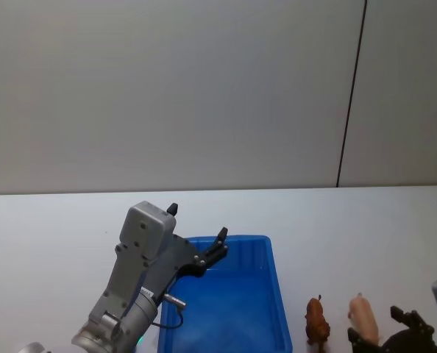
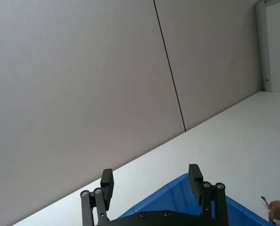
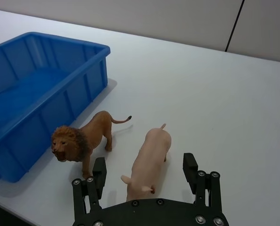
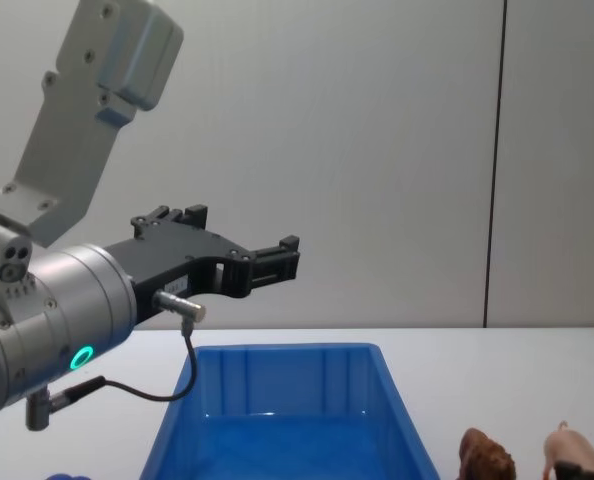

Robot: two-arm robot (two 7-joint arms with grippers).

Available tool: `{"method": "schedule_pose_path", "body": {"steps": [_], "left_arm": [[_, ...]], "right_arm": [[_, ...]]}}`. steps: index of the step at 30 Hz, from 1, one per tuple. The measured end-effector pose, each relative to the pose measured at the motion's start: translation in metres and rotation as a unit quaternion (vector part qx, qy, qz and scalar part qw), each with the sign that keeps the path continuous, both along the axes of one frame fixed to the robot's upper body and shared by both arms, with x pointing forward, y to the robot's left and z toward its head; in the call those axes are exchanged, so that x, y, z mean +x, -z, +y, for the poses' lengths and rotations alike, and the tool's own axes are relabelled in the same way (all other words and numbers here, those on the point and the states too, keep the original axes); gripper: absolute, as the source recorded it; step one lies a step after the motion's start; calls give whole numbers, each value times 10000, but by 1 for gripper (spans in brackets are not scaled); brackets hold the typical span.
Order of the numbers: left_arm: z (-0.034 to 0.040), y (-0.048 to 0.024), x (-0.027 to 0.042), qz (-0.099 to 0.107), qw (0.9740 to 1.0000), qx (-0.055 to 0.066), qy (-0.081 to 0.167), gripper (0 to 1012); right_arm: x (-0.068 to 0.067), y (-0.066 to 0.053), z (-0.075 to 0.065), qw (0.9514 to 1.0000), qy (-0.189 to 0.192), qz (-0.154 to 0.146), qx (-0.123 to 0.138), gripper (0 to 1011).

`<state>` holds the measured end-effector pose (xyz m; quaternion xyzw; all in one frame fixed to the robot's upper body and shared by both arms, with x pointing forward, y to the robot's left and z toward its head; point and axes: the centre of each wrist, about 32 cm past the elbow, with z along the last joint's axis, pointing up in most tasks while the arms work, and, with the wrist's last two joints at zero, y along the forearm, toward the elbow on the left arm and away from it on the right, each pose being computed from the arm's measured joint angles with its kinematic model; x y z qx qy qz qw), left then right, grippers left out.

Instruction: Pick up the two dolls from the table and place them into the box.

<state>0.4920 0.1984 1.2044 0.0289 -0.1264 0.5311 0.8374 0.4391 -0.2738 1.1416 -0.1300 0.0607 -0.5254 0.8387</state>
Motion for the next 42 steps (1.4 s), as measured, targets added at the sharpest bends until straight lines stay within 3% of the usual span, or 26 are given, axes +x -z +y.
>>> {"method": "schedule_pose_path", "body": {"steps": [8, 12, 23, 30, 42], "left_arm": [[0, 0, 0, 0, 10000, 0, 0, 1001], [0, 0, 0, 0, 10000, 0, 0, 1001], [0, 0, 0, 0, 10000, 0, 0, 1001], [0, 0, 0, 0, 10000, 0, 0, 1002], [0, 0, 0, 0, 10000, 0, 0, 1001]], "right_arm": [[33, 61, 45, 9999, 11, 124, -29, 994], [51, 84, 62, 9998, 40, 173, -46, 912], [95, 126, 84, 9996, 105, 275, -35, 547], [104, 123, 84, 9995, 181, 277, -20, 374], [129, -34, 92, 9995, 243, -213, 44, 361]]}}
